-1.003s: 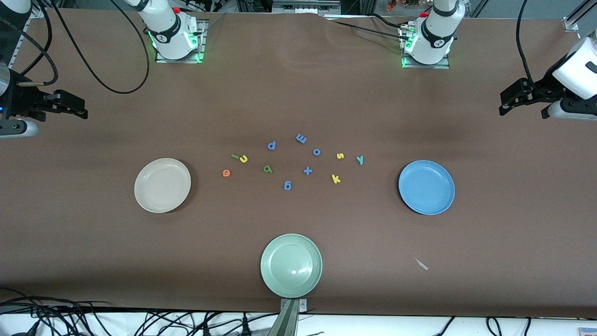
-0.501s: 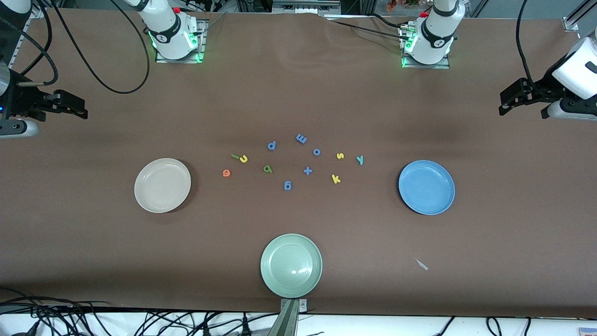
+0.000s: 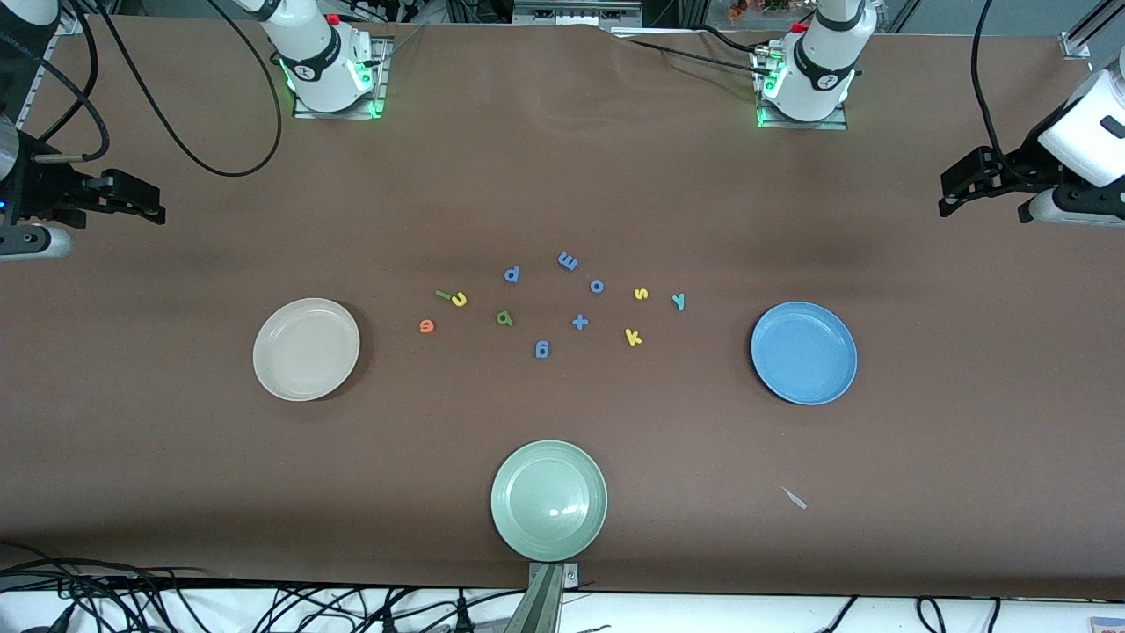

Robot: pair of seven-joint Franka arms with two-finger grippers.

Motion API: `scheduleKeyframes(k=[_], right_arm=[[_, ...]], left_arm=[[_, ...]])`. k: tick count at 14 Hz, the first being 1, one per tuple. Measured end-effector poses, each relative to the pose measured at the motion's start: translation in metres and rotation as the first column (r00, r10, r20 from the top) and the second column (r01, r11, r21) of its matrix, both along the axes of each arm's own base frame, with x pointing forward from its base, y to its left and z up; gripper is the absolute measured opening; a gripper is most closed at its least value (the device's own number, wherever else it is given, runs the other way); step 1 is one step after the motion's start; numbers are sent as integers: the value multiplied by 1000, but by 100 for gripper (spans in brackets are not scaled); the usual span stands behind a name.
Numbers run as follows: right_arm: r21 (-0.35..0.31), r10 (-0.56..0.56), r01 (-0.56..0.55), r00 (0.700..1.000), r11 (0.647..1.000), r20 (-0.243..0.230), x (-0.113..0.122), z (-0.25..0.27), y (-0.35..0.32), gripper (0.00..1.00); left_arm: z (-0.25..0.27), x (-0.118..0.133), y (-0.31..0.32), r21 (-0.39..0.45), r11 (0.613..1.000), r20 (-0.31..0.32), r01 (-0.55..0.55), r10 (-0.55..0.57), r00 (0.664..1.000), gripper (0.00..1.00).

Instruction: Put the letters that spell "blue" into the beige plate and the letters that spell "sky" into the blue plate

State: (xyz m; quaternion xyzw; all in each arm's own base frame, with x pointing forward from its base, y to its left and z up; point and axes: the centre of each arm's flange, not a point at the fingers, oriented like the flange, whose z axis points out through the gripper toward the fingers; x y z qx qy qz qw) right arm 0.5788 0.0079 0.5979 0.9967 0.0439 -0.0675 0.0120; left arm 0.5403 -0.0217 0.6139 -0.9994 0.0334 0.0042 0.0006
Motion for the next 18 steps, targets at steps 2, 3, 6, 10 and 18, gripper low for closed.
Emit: scheduleKeyframes(k=[2, 3, 6, 10, 18], right_arm=[[0, 0, 0, 1000, 1000, 0, 0, 0, 0, 100], [0, 0, 0, 1000, 1000, 0, 0, 0, 0, 100], [0, 0, 0, 1000, 1000, 0, 0, 0, 0, 100], [0, -22, 22, 1000, 1000, 1, 0, 0, -13, 100], [41, -49, 50, 998, 998, -33, 27, -49, -31, 100]], left_arm=[[0, 0, -1, 0, 1000, 0, 2, -2, 1000, 100], [0, 0, -1, 0, 1000, 0, 2, -2, 1000, 100], [0, 0, -1, 0, 1000, -1, 3, -3, 1000, 100], [0, 0, -2, 0, 1000, -1, 3, -3, 1000, 100], [0, 0, -2, 0, 1000, -2, 3, -3, 1000, 100]])
